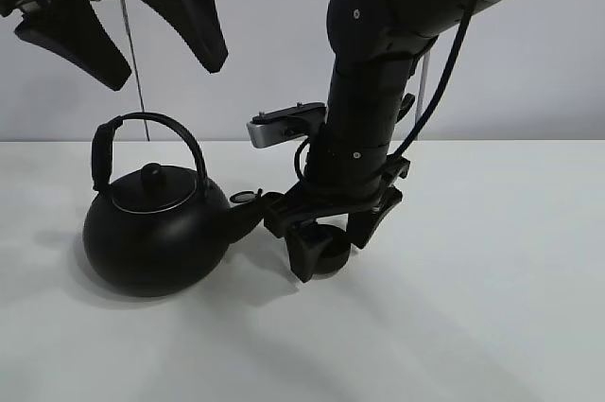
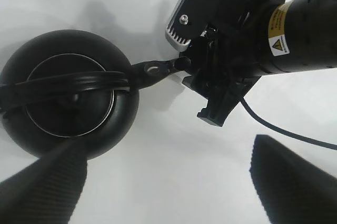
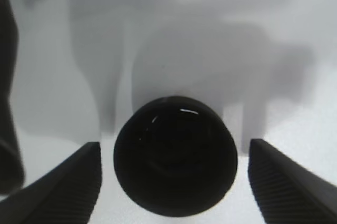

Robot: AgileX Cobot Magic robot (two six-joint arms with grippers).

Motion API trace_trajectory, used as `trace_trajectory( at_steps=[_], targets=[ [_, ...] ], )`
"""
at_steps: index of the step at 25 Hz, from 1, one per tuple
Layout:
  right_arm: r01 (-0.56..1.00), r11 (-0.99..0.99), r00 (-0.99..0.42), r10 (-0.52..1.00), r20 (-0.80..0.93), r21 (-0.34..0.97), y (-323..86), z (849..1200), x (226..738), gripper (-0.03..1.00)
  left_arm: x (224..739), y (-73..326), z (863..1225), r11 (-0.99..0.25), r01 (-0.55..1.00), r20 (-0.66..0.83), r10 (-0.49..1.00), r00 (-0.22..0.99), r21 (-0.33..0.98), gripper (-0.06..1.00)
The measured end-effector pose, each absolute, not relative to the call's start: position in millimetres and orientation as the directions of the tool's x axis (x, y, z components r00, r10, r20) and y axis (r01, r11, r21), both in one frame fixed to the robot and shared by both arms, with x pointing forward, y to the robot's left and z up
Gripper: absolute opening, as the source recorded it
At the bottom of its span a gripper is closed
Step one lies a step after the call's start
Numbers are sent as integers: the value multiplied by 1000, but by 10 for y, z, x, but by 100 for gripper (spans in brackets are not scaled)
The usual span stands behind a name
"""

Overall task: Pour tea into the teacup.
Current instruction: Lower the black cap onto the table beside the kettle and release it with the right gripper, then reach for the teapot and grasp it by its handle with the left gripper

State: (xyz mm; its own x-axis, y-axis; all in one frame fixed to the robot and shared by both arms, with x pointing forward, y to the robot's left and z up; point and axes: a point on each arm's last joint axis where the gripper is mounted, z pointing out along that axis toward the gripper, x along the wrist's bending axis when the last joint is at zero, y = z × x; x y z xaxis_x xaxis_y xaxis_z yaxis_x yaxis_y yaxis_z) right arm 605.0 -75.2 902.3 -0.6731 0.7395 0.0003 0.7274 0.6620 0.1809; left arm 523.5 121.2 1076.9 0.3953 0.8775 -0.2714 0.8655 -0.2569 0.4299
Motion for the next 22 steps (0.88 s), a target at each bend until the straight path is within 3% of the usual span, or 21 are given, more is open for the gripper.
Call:
trace_trajectory(
  at_steps=[4,9,18,22],
  targets=[
    [740,651,-660,751,-3,168,-771,9075,6034,60,5235,1212,10769,-257,866,-271,878,395,430,61],
    [766,613,-617,785,-42,193,-916,9456,6025,62,5236,1212,10770,-257,865,-271,878,395,431,61],
    [936,237,-270,958,98,261,-1612,10125,6111,62,5237,1212,10770,-256,865,-271,878,395,432,61],
    [942,184,-230,963,141,281,-1672,10308,6055,62,5238,1212,10771,-256,865,-271,877,395,433,61]
  ],
)
